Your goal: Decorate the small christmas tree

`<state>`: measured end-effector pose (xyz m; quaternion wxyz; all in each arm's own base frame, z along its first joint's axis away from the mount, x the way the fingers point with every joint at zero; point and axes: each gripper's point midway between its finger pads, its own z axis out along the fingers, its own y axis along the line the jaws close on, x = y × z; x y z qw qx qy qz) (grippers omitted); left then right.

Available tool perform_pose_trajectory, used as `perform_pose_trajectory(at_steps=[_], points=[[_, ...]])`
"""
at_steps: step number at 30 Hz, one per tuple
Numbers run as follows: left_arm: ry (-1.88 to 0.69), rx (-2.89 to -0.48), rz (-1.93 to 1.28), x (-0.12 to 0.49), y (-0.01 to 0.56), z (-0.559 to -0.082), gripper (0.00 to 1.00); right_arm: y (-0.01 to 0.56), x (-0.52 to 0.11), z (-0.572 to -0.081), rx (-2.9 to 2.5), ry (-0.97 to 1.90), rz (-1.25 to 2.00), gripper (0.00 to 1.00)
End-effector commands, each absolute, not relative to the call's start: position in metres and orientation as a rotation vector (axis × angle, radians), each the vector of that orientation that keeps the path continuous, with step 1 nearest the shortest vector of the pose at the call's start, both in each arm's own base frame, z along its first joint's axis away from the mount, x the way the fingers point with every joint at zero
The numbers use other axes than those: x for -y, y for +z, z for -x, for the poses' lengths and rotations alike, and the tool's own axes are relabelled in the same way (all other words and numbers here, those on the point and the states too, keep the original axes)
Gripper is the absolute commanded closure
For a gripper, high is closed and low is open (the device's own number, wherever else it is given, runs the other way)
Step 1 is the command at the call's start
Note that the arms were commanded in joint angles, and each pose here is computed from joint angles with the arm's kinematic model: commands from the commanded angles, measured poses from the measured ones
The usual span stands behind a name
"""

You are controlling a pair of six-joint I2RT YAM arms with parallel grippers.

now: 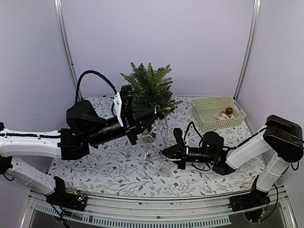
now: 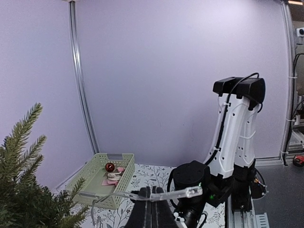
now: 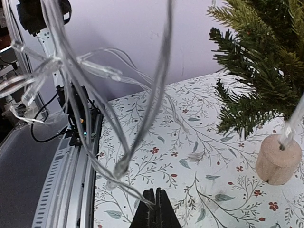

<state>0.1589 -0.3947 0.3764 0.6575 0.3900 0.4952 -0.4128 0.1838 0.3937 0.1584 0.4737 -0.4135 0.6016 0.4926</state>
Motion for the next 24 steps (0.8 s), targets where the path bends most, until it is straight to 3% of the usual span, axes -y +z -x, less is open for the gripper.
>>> perform_pose_trajectory(at_steps=[1, 9, 15, 24], points=[[-0.933, -1.044, -0.838, 0.378, 0.42, -0.154, 1.0, 0.14, -0.372, -0.198, -1.598, 1.118, 0.918, 1.0], [-0.86, -1.017, -0.839, 0.349, 0.45, -0.147, 1.0, 0.077, -0.282, -0.256, -2.046, 0.968, 0.454, 1.0], [-0.803, -1.019, -0.842, 0.332, 0.455, -0.145, 1.0, 0.056, -0.218, -0.27, -2.209, 0.825, 0.037, 1.0], [-0.794, -0.985, -0.849, 0.325, 0.469, -0.14, 1.0, 0.06, -0.193, -0.266, -2.22, 0.716, -0.05, 0.91]])
